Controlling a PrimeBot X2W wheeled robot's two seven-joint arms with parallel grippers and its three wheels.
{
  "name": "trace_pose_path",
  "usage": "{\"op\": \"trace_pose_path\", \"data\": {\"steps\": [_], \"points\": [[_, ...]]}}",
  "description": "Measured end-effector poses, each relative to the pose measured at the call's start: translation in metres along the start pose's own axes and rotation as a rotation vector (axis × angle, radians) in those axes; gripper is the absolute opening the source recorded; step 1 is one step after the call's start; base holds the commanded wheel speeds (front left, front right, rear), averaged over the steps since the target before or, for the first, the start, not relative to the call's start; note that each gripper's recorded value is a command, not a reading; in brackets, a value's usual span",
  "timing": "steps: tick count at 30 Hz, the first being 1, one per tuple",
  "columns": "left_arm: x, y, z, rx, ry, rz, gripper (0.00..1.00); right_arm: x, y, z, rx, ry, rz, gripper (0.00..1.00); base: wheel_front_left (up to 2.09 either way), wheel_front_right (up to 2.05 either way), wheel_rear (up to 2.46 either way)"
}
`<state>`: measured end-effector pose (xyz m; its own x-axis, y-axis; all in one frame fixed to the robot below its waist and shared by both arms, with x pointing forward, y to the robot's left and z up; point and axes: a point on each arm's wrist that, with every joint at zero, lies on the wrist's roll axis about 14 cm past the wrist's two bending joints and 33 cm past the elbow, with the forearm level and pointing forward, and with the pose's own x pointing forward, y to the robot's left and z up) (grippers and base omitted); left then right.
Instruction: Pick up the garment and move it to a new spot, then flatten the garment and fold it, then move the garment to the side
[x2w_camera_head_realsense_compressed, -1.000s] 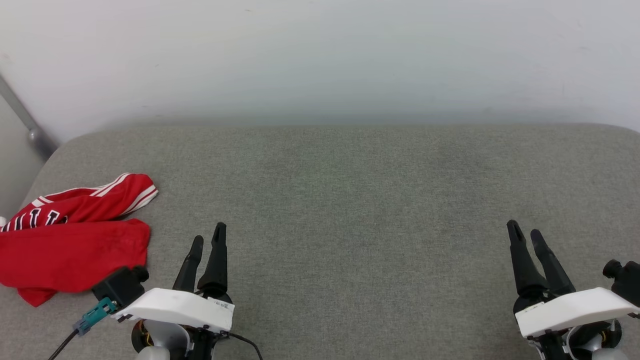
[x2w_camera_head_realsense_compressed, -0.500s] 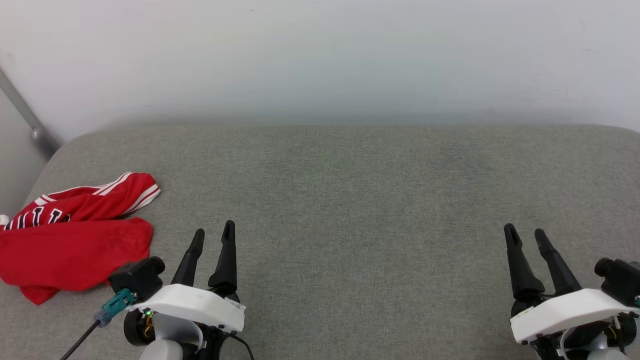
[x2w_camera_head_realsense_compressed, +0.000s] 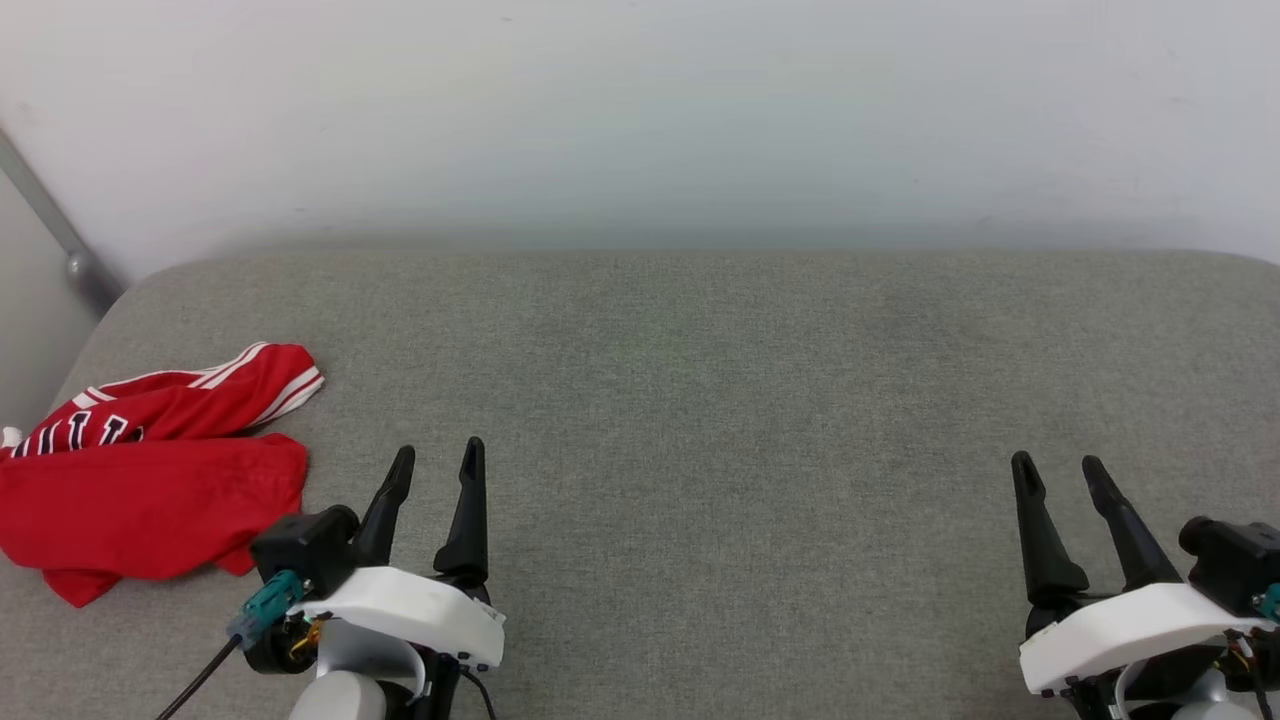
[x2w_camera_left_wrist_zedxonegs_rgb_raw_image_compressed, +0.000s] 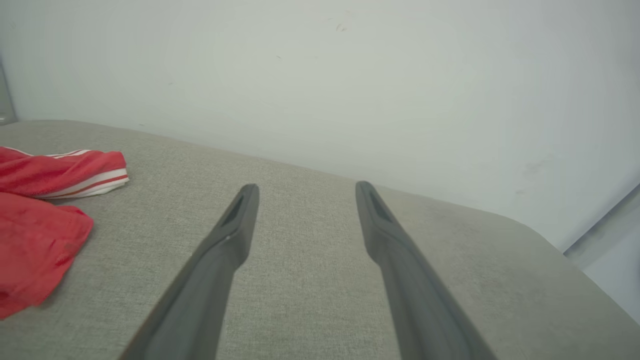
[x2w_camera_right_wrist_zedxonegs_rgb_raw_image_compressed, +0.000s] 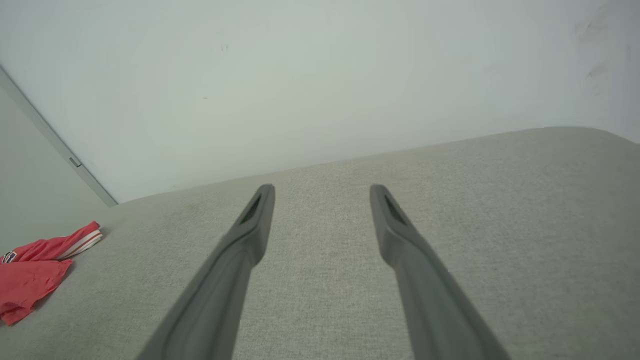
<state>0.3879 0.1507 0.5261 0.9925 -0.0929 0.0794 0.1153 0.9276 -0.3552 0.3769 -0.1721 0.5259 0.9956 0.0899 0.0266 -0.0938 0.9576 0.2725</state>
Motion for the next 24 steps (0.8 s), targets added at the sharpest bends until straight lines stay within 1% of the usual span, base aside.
{"op": "trace_pose_path", "data": {"steps": [1, 11, 24], "points": [[0.001, -0.0016, 0.0008, 0.03, -0.005, -0.007, 1.0, -0.0011, 0.0, -0.0002, -0.026, 0.0, 0.0, 1.0, 0.0, 0.0, 0.0], [0.0028, -0.007, 0.0011, 0.12, -0.015, -0.028, 1.0, -0.0036, 0.0006, 0.0003, -0.109, -0.004, 0.001, 1.0, 0.0, 0.0, 0.0], [0.0036, -0.0116, -0.0016, 0.215, -0.022, -0.05, 1.0, -0.0042, 0.0019, 0.0025, -0.179, -0.019, 0.007, 1.0, 0.0, 0.0, 0.0]]}}
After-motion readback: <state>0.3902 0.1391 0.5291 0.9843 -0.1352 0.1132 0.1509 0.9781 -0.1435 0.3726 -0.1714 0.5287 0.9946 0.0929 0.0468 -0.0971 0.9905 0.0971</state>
